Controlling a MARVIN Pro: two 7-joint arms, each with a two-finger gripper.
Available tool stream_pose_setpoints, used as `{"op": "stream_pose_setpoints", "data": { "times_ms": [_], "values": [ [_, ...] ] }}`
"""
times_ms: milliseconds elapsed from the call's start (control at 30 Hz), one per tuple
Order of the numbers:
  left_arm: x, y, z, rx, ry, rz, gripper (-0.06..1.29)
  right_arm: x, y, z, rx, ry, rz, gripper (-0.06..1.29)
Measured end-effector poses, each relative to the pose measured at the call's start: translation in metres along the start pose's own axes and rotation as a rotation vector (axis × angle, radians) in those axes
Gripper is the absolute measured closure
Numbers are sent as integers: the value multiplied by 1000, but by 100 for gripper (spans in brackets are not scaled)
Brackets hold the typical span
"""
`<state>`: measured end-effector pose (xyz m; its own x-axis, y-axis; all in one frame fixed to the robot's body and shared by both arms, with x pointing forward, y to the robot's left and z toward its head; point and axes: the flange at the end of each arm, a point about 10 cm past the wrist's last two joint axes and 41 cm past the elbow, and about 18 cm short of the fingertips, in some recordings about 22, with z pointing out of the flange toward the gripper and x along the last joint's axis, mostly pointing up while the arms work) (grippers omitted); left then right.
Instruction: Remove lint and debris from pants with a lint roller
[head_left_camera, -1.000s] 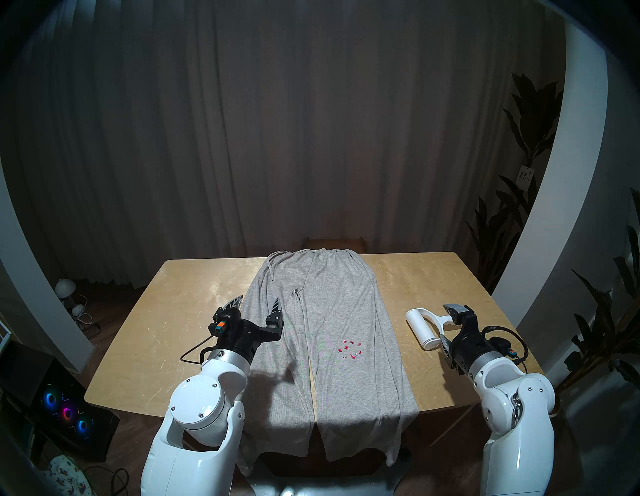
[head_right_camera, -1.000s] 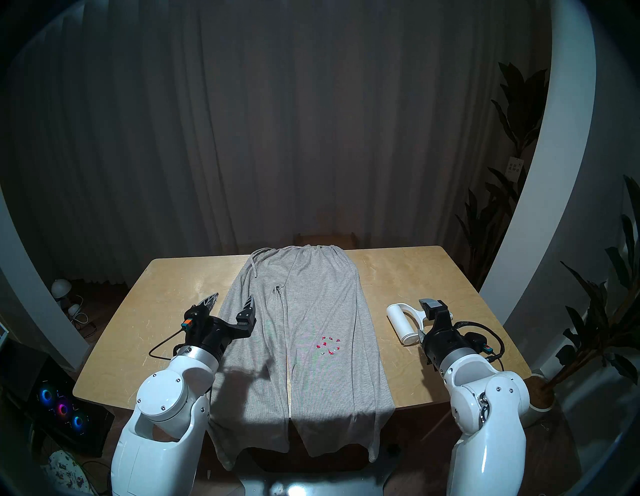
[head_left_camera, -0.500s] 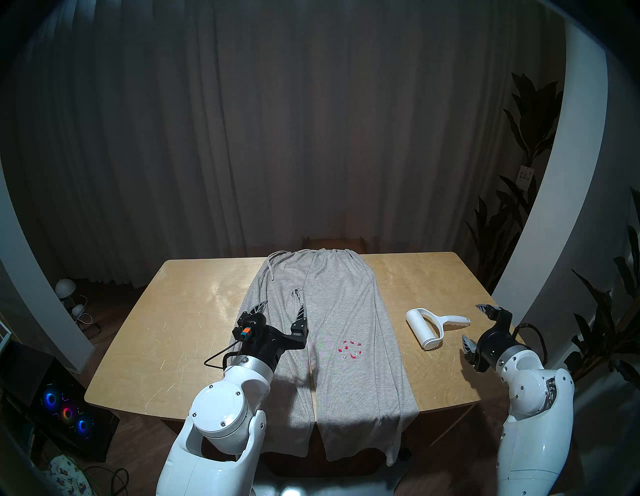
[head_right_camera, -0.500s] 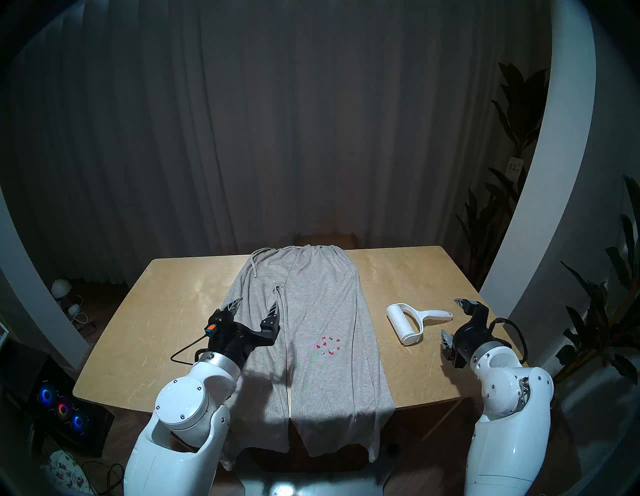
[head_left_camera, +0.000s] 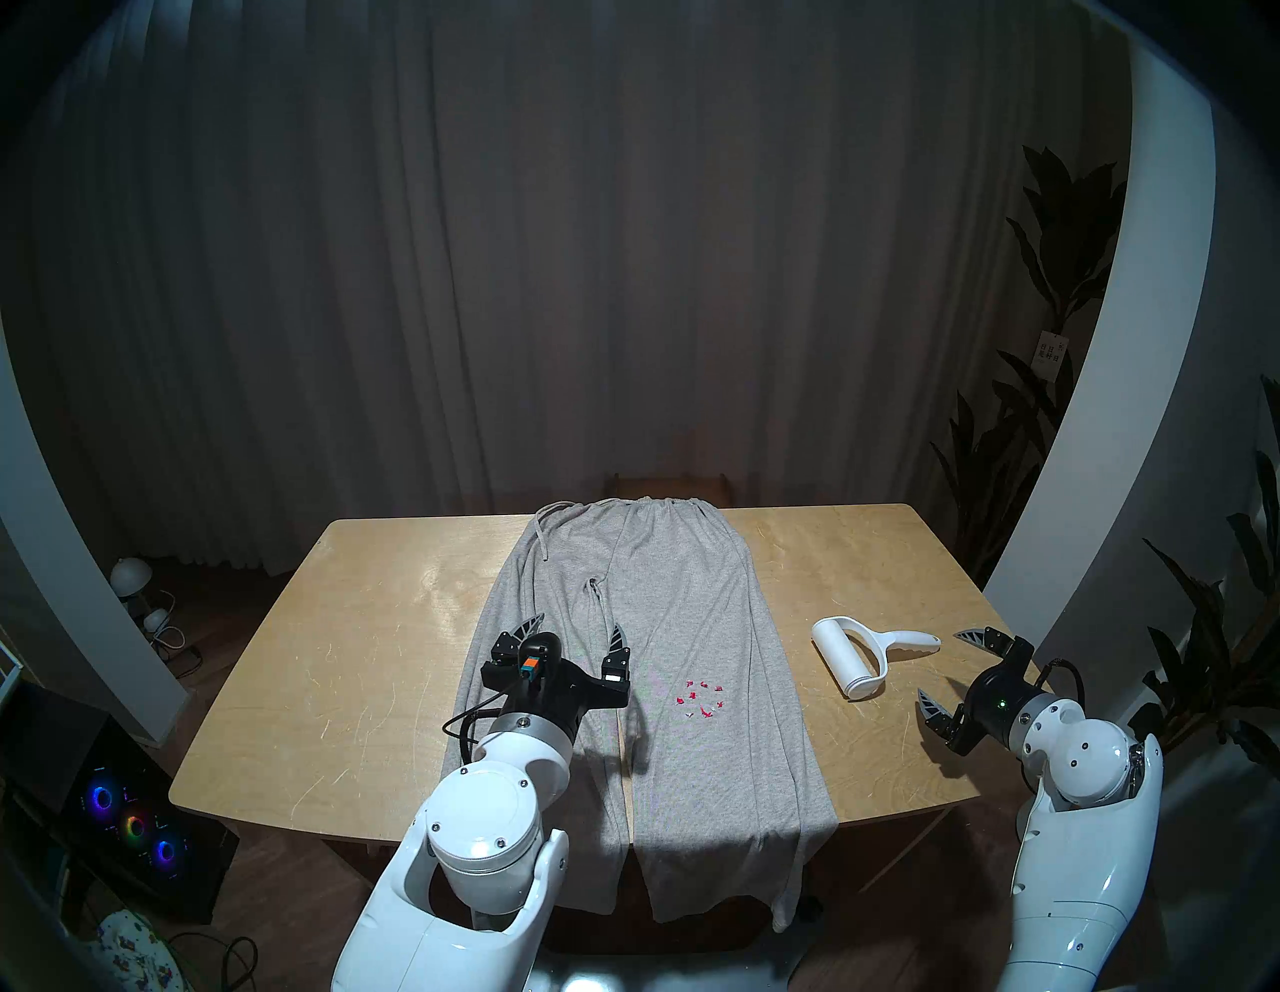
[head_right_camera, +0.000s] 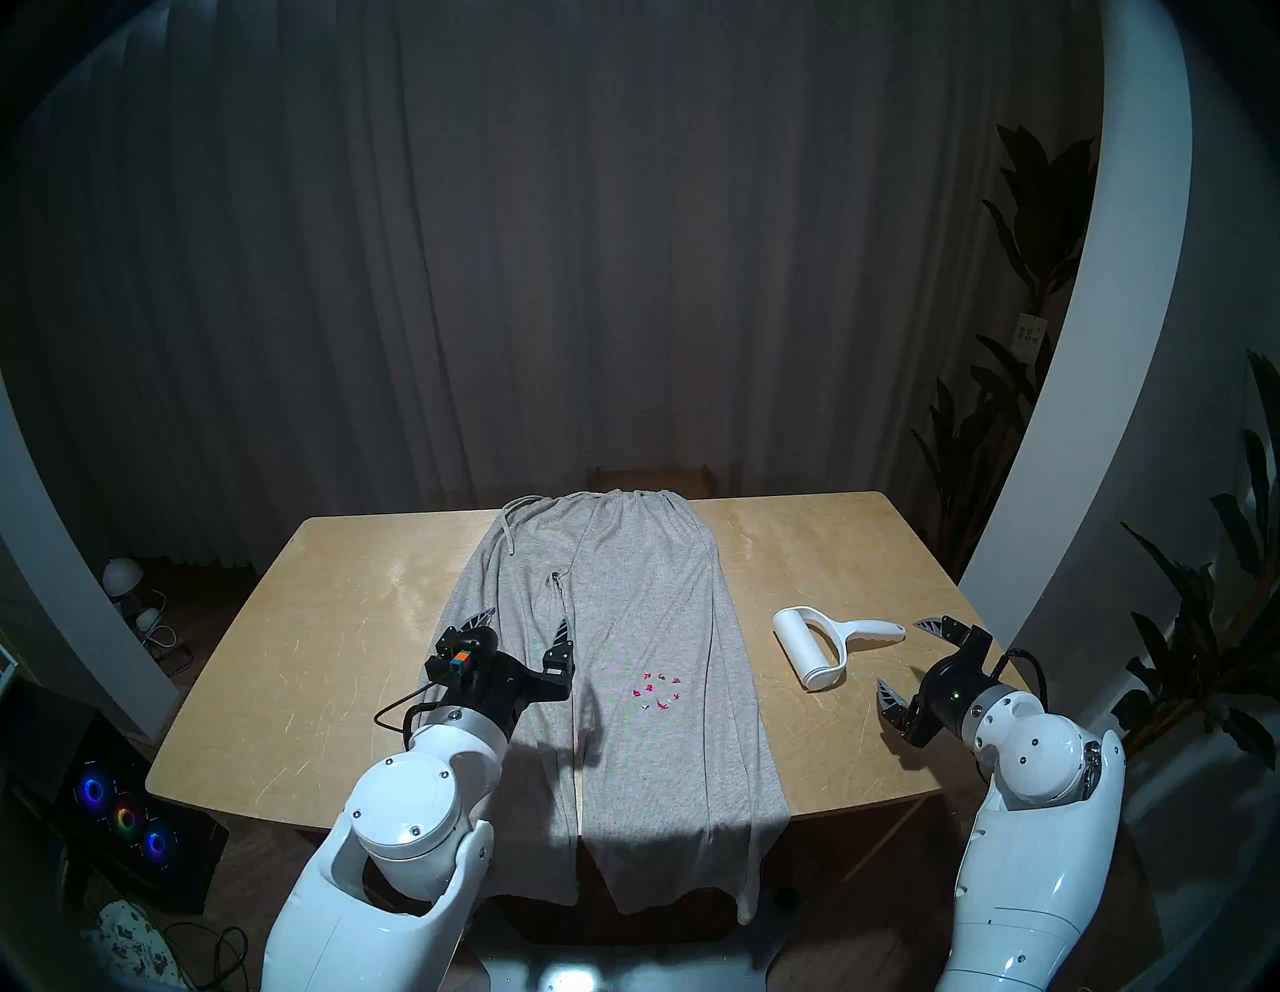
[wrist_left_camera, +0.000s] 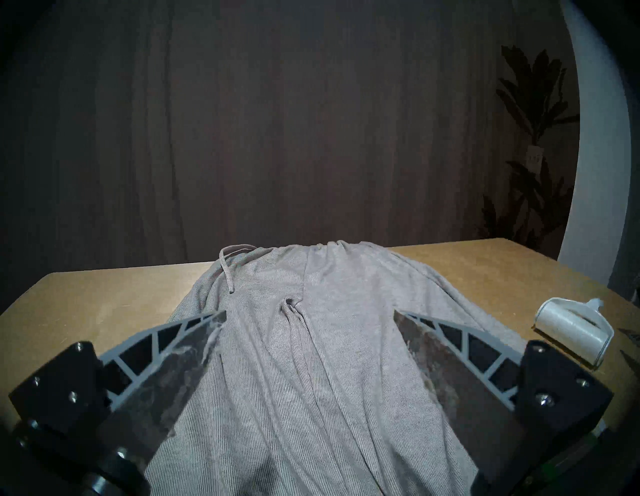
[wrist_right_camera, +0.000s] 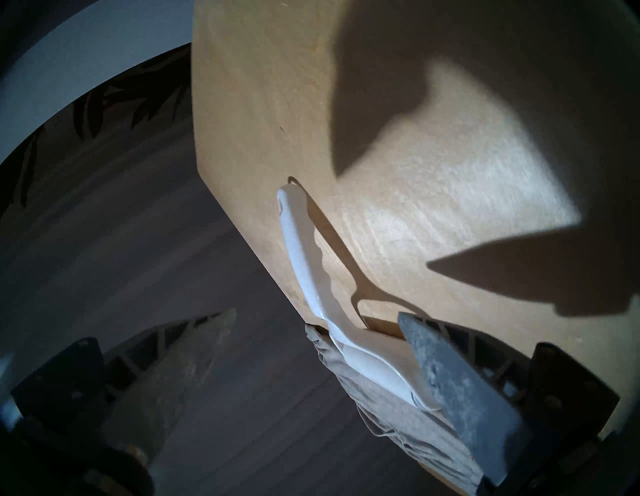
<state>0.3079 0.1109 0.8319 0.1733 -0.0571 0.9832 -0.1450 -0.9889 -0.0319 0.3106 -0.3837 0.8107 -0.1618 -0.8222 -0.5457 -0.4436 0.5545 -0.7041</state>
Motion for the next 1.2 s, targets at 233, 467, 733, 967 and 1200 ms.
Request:
{"op": "stream_pose_setpoints", "data": {
  "times_ms": [233,467,733,967,1200],
  "values": [
    [8,13,4,32,-14,39,-1,-6,-19,-6,42,-55,-62,0],
    [12,23,9,70,-31,53,-1,-4,-25,-15,108,-51,-226,0],
    [15,30,15,109,-74,-9,-1,10,-1,0,119,-44,-270,0],
    [17,31,18,120,-118,-81,-1,10,12,16,139,-48,-299,0],
    [19,28,21,153,-144,-123,-1,2,13,24,173,-47,-398,0]
  ]
}}
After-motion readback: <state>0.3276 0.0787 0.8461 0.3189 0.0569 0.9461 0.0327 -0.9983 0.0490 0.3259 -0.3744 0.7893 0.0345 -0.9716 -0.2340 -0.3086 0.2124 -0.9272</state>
